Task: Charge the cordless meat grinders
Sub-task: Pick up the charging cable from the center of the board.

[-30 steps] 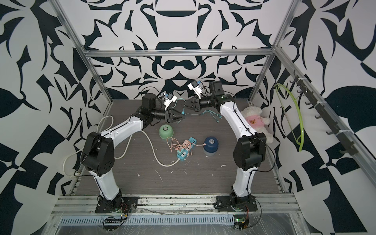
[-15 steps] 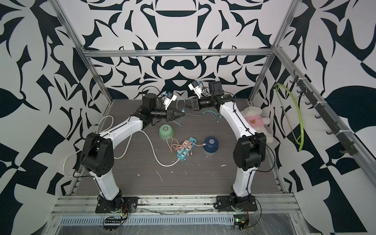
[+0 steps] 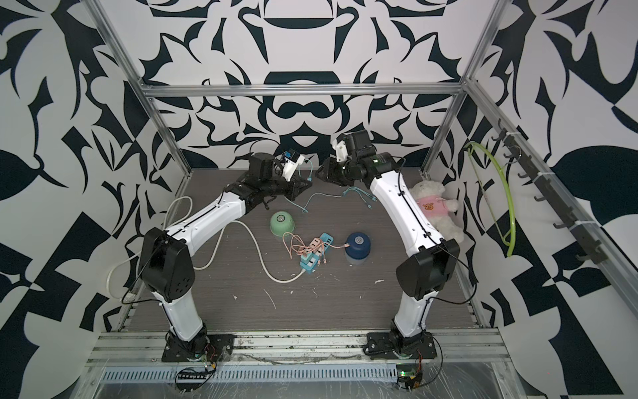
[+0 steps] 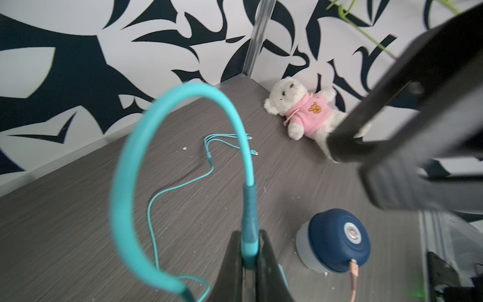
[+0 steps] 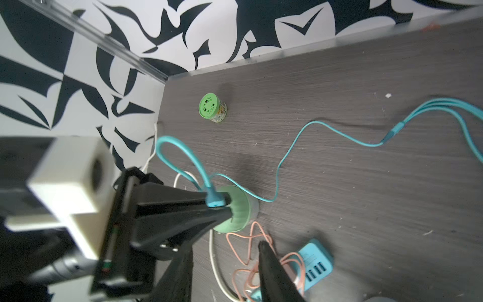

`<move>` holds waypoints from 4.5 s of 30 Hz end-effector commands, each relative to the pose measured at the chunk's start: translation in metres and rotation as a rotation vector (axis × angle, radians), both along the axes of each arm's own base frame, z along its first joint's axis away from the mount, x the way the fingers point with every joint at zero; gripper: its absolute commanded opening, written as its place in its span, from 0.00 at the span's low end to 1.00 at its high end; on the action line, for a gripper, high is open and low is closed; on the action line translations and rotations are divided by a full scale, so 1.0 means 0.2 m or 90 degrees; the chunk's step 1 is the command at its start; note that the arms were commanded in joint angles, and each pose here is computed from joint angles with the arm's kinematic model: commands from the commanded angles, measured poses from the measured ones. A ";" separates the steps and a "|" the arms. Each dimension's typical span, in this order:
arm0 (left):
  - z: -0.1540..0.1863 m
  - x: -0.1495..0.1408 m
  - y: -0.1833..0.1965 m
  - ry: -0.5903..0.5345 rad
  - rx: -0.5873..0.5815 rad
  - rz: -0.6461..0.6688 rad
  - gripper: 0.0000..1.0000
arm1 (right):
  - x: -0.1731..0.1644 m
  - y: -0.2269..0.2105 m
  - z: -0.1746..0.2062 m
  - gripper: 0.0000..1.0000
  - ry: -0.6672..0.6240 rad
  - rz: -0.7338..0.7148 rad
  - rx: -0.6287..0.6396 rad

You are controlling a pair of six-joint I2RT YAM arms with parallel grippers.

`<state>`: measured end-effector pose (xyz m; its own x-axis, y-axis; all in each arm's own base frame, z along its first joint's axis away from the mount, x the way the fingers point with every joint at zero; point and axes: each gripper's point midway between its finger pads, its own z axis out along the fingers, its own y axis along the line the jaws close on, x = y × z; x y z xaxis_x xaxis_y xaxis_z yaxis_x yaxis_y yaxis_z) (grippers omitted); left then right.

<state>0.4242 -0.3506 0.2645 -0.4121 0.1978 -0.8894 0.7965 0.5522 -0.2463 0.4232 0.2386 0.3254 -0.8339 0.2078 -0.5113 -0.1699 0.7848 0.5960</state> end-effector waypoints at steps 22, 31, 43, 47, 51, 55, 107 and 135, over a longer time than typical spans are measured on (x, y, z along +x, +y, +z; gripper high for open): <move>-0.07 0.01 -0.01 -0.107 0.112 0.061 0.00 | 0.18 0.07 -0.17 0.27 0.181 -0.246 0.026; -0.06 0.03 -0.01 -0.140 0.142 0.077 0.00 | 0.17 0.08 -0.24 0.05 0.222 -0.262 0.026; -0.06 0.01 -0.04 -0.192 0.184 0.072 0.00 | 0.17 0.14 -0.29 0.18 0.259 -0.247 0.050; -0.05 0.00 -0.05 -0.207 0.188 0.071 0.00 | 0.17 0.15 -0.31 0.15 0.267 -0.248 0.057; -0.05 0.00 -0.06 -0.213 0.185 0.067 0.00 | 0.18 0.18 -0.32 0.16 0.277 -0.245 0.077; -0.04 -0.03 -0.08 -0.213 0.162 0.055 0.00 | 0.19 0.20 -0.32 0.10 0.279 -0.240 0.101; -0.07 -0.03 -0.10 -0.100 0.073 0.044 0.00 | 0.09 0.09 -0.07 0.33 0.096 -0.158 0.257; -0.09 -0.02 -0.10 -0.069 0.068 0.048 0.00 | 0.04 -0.03 -0.16 0.44 0.094 -0.149 0.174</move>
